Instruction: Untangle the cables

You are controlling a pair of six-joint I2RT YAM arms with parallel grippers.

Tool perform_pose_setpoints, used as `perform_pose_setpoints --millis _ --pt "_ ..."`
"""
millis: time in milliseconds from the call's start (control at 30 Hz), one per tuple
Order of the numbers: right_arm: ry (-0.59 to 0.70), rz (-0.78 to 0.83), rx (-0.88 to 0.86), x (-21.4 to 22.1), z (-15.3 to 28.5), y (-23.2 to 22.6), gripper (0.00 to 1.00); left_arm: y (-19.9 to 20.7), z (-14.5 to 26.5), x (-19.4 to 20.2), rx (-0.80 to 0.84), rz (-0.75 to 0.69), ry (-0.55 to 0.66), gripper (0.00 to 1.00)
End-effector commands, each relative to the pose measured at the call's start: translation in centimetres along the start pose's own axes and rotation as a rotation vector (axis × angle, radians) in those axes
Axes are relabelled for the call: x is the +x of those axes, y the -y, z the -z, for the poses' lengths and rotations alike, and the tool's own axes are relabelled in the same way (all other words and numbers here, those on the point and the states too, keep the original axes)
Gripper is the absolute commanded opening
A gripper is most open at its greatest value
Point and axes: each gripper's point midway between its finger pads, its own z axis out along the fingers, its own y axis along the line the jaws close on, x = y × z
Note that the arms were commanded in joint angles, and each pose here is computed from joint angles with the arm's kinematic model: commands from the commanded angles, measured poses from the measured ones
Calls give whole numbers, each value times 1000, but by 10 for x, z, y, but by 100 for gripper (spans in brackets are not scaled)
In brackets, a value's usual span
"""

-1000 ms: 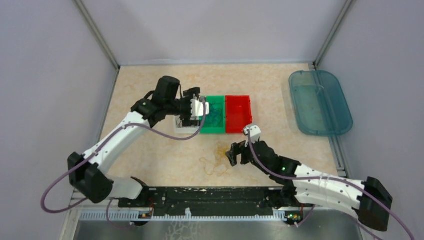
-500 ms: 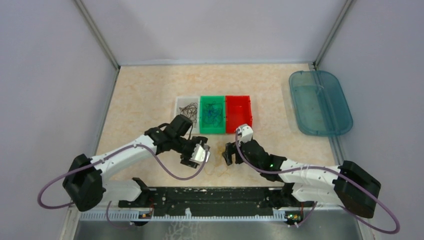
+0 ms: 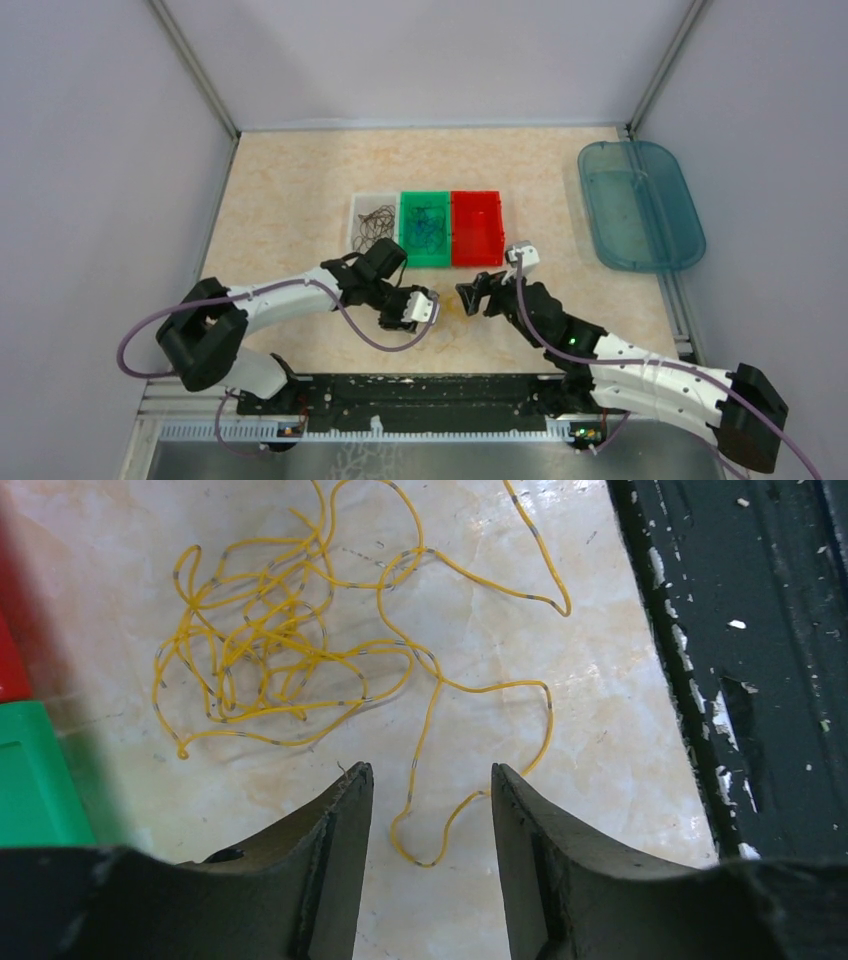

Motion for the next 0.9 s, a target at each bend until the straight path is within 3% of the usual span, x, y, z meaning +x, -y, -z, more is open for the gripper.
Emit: perform_pose_setpoints --millis 0,133,300,467,633,800,867 --pt "39 -6 22 -14 2 3 76 -11 -10 8 -61 17 -28 52" --pt "42 8 -2 -22 2 -5 75 -28 -14 16 -135 19 -57 52" --pt "47 8 -11 -25 4 -7 75 -21 -20 22 -77 -5 -74 51" --pt "55 3 -1 -26 8 -2 75 -13 -19 46 -55 -73 -164 47" --pt "56 -4 3 -26 11 1 75 -14 -15 53 -45 -107 -215 28" --pt "60 -2 3 -30 12 2 75 -21 -6 46 -55 -120 -228 0" --pt "62 1 2 -31 12 1 75 -24 0 38 -61 -127 -225 0"
